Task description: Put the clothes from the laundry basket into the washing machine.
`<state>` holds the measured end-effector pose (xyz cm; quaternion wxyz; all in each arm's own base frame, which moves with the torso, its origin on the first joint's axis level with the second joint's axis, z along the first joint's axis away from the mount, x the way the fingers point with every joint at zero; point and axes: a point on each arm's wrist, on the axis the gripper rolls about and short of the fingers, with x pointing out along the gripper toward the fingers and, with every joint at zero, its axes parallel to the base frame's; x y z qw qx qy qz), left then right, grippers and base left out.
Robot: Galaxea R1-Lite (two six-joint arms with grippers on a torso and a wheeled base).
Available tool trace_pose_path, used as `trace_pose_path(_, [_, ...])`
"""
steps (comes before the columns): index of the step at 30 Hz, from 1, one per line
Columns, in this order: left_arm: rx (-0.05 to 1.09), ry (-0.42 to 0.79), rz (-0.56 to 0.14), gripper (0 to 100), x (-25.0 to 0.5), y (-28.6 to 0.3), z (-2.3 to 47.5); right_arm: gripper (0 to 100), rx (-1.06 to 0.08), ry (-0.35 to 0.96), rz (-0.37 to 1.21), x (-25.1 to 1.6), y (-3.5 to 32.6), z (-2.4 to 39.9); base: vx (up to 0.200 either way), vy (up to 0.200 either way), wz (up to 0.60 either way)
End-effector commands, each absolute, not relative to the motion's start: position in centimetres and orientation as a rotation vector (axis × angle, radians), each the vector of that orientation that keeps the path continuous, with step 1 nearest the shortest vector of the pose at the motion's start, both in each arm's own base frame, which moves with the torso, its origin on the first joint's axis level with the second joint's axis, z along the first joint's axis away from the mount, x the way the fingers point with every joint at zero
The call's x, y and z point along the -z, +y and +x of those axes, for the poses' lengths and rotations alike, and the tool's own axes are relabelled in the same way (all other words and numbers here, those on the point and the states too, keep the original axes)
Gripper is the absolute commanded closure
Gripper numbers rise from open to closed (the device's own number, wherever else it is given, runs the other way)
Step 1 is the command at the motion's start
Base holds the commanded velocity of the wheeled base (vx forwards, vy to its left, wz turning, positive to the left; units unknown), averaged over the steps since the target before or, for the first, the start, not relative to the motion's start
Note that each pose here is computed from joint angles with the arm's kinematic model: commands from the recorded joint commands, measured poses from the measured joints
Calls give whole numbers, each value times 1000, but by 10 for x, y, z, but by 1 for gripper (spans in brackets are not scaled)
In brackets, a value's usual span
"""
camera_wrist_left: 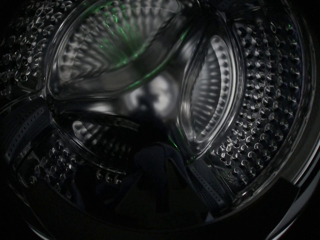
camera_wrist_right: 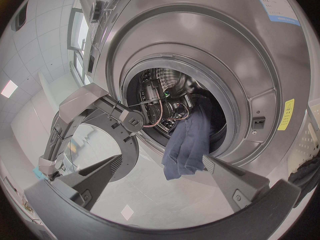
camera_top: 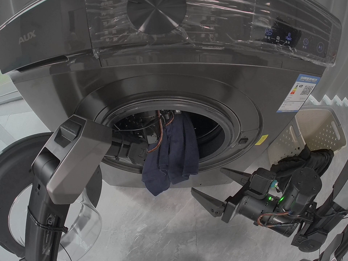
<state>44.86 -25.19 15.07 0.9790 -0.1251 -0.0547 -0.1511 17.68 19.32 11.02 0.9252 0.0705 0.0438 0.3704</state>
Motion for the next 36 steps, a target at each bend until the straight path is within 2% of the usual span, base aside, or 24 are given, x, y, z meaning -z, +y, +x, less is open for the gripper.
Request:
trace_pose_path(1, [298, -100, -248, 100, -138, -255, 452, 0, -758, 90, 144, -110, 193, 177, 0, 0, 0])
trace_pose_path(2, [302, -88, -245, 0, -137, -256, 450, 0, -758, 90, 144, -110, 193, 177, 0, 0, 0])
trace_pose_path(8, [320, 83, -175, 0, -124, -255, 415, 0, -760, 91, 144, -110, 193, 177, 0, 0, 0])
trace_pose_path(14, [360, 194, -118, 0, -107, -254, 384, 0, -767, 91, 144, -110, 195, 175, 0, 0, 0])
trace_pose_path(25, [352, 289, -52, 0, -83, -250, 376, 0, -769, 88, 145, -111, 195, 175, 0, 0, 0])
trace_pose_path(26, [349, 289, -48, 100, -80, -250, 379, 0, -771, 86, 145, -111, 195, 175, 0, 0, 0])
trace_pose_path(32, [355, 275, -48, 100, -79, -254, 383, 0, -779, 70, 153, -115, 197, 174, 0, 0, 0])
trace_pose_path(35, [359, 235, -75, 100, -87, -258, 388, 0, -778, 72, 154, -115, 197, 174, 0, 0, 0])
trace_pose_path(36, [360, 157, -113, 100, -100, -263, 397, 0, -779, 68, 154, -115, 197, 174, 0, 0, 0])
